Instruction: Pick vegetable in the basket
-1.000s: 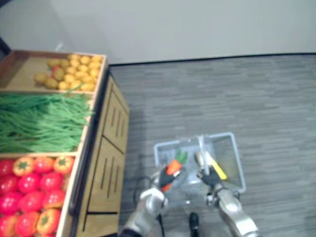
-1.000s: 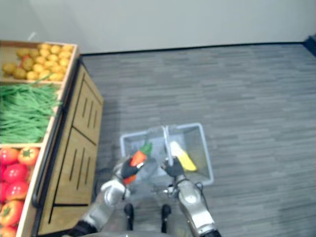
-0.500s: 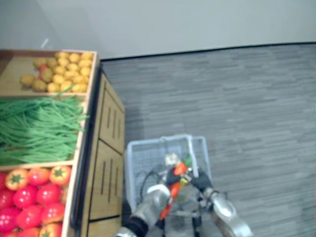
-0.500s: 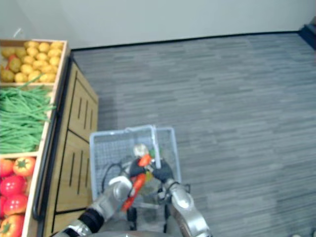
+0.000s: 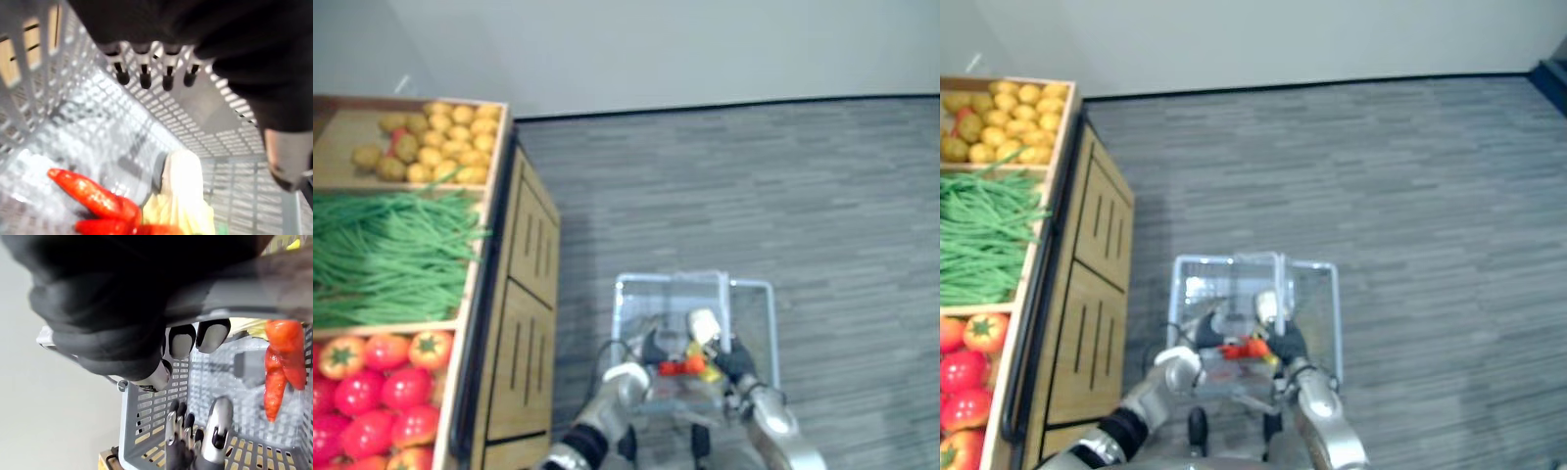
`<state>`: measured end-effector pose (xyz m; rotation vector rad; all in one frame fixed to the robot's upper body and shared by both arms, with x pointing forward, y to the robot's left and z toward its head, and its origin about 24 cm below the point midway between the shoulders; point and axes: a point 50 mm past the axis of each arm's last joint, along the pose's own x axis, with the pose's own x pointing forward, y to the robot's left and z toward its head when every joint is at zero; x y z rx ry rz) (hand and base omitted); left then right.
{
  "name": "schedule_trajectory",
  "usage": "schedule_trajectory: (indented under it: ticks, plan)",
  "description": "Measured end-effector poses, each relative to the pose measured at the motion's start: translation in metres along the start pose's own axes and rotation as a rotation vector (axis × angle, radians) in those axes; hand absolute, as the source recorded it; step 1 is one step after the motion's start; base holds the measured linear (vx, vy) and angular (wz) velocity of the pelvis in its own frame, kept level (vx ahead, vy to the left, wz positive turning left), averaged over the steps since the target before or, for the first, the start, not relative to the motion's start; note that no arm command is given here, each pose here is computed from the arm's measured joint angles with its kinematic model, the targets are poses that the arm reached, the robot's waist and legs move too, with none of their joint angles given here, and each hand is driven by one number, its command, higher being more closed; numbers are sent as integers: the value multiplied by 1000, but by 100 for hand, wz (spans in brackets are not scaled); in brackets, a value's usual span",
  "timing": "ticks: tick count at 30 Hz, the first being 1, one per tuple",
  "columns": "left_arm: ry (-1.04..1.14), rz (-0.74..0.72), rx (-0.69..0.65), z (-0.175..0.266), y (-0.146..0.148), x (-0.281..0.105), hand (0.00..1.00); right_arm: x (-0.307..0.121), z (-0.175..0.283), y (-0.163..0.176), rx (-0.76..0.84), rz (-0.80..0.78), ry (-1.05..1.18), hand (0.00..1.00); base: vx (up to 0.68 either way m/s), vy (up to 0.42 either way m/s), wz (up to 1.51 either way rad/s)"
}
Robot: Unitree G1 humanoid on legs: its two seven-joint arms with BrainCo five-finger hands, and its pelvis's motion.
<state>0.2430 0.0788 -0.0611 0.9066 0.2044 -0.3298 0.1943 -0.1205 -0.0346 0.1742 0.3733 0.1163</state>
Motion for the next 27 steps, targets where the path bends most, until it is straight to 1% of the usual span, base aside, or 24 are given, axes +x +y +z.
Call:
schedule_trajectory:
  ticks: [2, 6, 7, 8, 10, 11, 12, 13, 14, 15, 16, 17, 18, 20, 22, 23, 25, 26, 27]
  plan:
    - [-9, 11, -35, 2, 0, -4, 0, 0, -12, -9, -10, -54, 49, 100, -4, 2, 3]
    - [-39, 58, -193, 5, 6, -17, 0, -5, -40, -37, -31, -224, 174, 100, -8, 6, 2]
    - [-44, 76, -259, 1, 12, -24, 0, -12, -51, -57, -26, -328, 234, 100, -13, 14, 4]
    - [-44, 88, -306, -1, 16, -27, 0, -14, -54, -65, -35, -365, 250, 100, 0, 0, 0]
    - [-30, 146, -415, -11, 31, -37, 0, -19, -57, -87, -38, -487, 282, 100, -14, 10, 13]
    - [-25, 168, -509, -16, 38, -41, 0, -26, -63, -98, -42, -548, 313, 100, -9, 6, 21]
    - [-22, 186, -543, -19, 42, -44, 0, -30, -67, -101, -44, -573, 331, 100, -3, 4, 18]
    - [-14, 222, -632, -24, 48, -49, 0, -34, -71, -109, -49, -614, 357, 100, 1, 1, 10]
    - [1, 254, -749, -32, 54, -51, 0, -38, -74, -114, -46, -636, 377, 100, 0, -3, 10]
    - [10, 269, -796, -36, 57, -52, 0, -40, -76, -116, -47, -643, 387, 100, 2, -9, 10]
    - [29, 300, -887, -43, 61, -53, 0, -42, -81, -117, -57, -646, 413, 100, 3, -10, 13]
    - [61, 329, -932, -51, 61, -53, 0, -45, -86, -117, -59, -646, 442, 100, 12, -15, 12]
    - [88, 335, -929, -57, 60, -53, 0, -45, -88, -117, -57, -645, 452, 100, 12, -17, 8]
    - [209, 331, -923, -80, 48, -55, 0, -44, -88, -118, -42, -654, 461, 100, 0, 0, 0]
    - [446, 309, -884, -117, 24, -66, 0, -44, -92, -120, -32, -678, 483, 100, 0, 0, 0]
    - [510, 300, -878, -126, 17, -72, 0, -44, -92, -120, -33, -681, 490, 100, 0, 0, 0]
    - [751, 246, -775, -156, -7, -97, 0, -43, -94, -121, -30, -683, 503, 100, 7, -17, -4]
    - [804, 229, -756, -162, -13, -104, 0, -43, -94, -121, -27, -685, 505, 100, 12, -12, -11]
    - [893, 195, -731, -171, -23, -119, 0, -43, -95, -122, -23, -688, 509, 100, 9, -5, -8]
